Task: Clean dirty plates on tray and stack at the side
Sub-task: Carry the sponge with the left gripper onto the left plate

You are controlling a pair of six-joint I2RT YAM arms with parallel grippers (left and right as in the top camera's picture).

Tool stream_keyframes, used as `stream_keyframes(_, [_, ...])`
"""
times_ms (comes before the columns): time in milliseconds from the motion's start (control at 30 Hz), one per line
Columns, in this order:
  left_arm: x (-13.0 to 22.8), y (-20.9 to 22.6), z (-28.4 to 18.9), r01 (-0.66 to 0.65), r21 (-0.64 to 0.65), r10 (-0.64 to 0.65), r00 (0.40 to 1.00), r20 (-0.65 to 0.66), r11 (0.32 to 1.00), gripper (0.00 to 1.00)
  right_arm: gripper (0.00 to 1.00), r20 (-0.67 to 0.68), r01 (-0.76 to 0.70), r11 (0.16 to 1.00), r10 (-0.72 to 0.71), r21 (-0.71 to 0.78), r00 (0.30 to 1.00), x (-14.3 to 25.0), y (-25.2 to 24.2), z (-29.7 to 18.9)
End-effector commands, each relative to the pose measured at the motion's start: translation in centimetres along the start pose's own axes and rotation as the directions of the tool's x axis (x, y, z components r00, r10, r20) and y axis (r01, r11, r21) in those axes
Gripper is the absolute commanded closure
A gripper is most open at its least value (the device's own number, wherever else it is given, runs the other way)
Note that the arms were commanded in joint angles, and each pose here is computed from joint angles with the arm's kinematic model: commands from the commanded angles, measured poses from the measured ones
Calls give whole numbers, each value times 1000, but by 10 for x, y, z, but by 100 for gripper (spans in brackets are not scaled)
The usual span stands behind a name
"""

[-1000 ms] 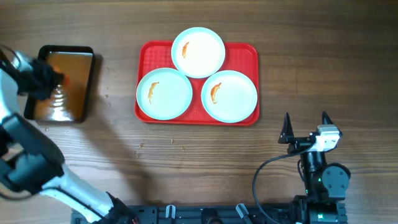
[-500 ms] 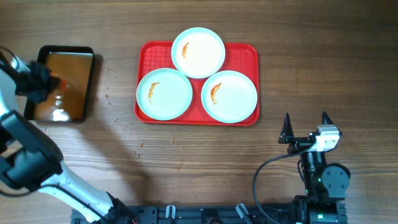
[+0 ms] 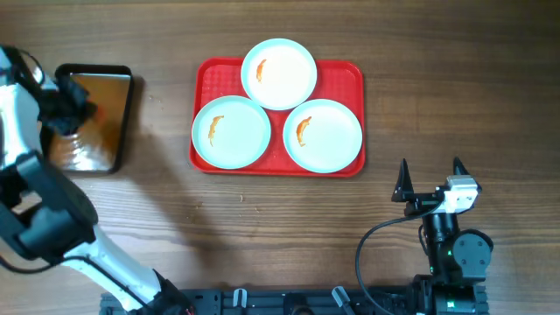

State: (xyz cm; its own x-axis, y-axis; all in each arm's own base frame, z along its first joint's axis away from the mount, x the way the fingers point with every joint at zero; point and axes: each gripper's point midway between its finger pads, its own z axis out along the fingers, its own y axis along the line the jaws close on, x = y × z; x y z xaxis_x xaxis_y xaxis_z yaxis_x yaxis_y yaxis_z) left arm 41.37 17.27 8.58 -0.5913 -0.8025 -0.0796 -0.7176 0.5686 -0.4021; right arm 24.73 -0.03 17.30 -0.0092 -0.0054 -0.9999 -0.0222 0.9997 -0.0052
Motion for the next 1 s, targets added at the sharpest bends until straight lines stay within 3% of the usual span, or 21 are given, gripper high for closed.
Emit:
stream_keyframes(0, [-7,-55,-76,-97,182,79,991,106,979,96,0,6,14,1000,-14,11,1000,-1,-2,0])
stream_keyframes(33, [-3,-76,-98,-133,263,103,987,125,956,96,0,6,13,1000,-13,11,1000,-1,-2,0])
stream_keyframes(100, [16,-134,-169,-253,467,169,962,214,847,96,0,6,14,1000,-14,11,1000,-1,-2,0])
stream_keyframes(167, [36,-158,-206,-335,489,209,932,296,805,96,0,6,13,1000,-13,11,1000,-1,-2,0])
stream_keyframes(233, [55,-166,-208,-349,489,236,931,278,800,96,0,6,13,1000,-13,11,1000,-1,-2,0])
stream_keyframes(400, [130,-168,-142,-304,384,327,945,6,872,96,0,6,13,1000,-13,11,1000,-1,-2,0])
stream_keyframes(500, [191,-161,-78,-405,220,438,890,-126,887,96,0,6,14,1000,-14,11,1000,-1,-2,0])
stream_keyframes(600, [225,-146,-26,-534,52,535,829,-162,844,96,0,6,14,1000,-14,11,1000,-1,-2,0])
stream_keyframes(700, [261,-141,17,-604,49,599,771,-215,796,96,0,6,14,1000,-14,11,1000,-1,-2,0])
stream_keyframes(833, [274,-135,53,-633,33,622,747,-233,773,96,0,6,14,1000,-14,11,1000,-1,-2,0])
stream_keyframes(967, [271,-141,59,-635,46,629,749,-210,771,72,0,6,14,1000,-14,11,1000,-1,-2,0])
